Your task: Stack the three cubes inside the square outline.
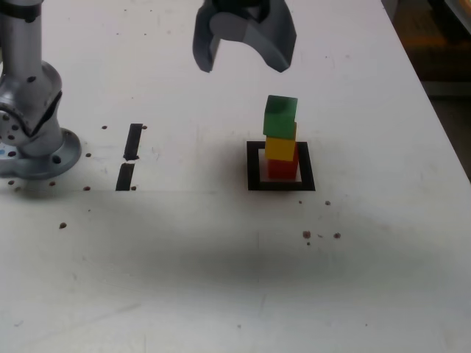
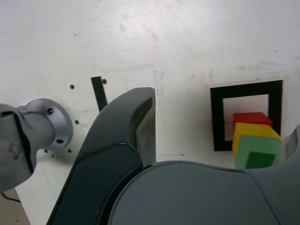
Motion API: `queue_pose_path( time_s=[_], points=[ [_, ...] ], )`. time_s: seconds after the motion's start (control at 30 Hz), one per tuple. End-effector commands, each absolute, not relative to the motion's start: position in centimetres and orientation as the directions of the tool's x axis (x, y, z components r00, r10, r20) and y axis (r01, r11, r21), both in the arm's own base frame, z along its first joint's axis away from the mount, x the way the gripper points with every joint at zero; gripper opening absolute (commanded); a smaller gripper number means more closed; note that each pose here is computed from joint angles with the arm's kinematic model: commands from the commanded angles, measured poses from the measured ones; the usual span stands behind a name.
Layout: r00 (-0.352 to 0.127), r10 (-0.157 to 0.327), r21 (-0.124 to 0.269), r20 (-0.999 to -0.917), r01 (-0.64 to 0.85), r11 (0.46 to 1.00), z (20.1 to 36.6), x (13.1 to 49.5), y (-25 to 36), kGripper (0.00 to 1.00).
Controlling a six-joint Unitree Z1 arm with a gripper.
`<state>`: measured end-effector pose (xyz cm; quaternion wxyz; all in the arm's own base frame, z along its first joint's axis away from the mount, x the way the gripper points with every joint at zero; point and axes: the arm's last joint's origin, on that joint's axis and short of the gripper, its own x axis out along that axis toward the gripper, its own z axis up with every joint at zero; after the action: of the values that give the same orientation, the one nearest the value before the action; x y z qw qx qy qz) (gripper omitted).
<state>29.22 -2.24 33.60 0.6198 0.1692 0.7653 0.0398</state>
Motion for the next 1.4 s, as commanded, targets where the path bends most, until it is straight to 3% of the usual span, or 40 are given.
queue_pose_path(
  time_s=[0.0,0.27,0.53,1.0,1.37],
  points=[
    [-0.206,0.299,0.262,-0.9316,0.189,0.946,33.5,28.6,-1.8,1.0],
    [-0.289,0.228,0.196,-0.93,0.135,0.971,32.5,26.4,-0.5,1.0],
    [-0.306,0.178,0.154,-0.9351,0.104,0.983,32.1,23.6,-0.1,1.0],
    [-0.325,0.119,0.101,-0.9384,0.07,0.992,29.6,21.4,0.1,0.99],
    [-0.29,0.076,0.058,-0.954,0.071,0.996,27.6,21.5,0.0,0.99]
  ],
)
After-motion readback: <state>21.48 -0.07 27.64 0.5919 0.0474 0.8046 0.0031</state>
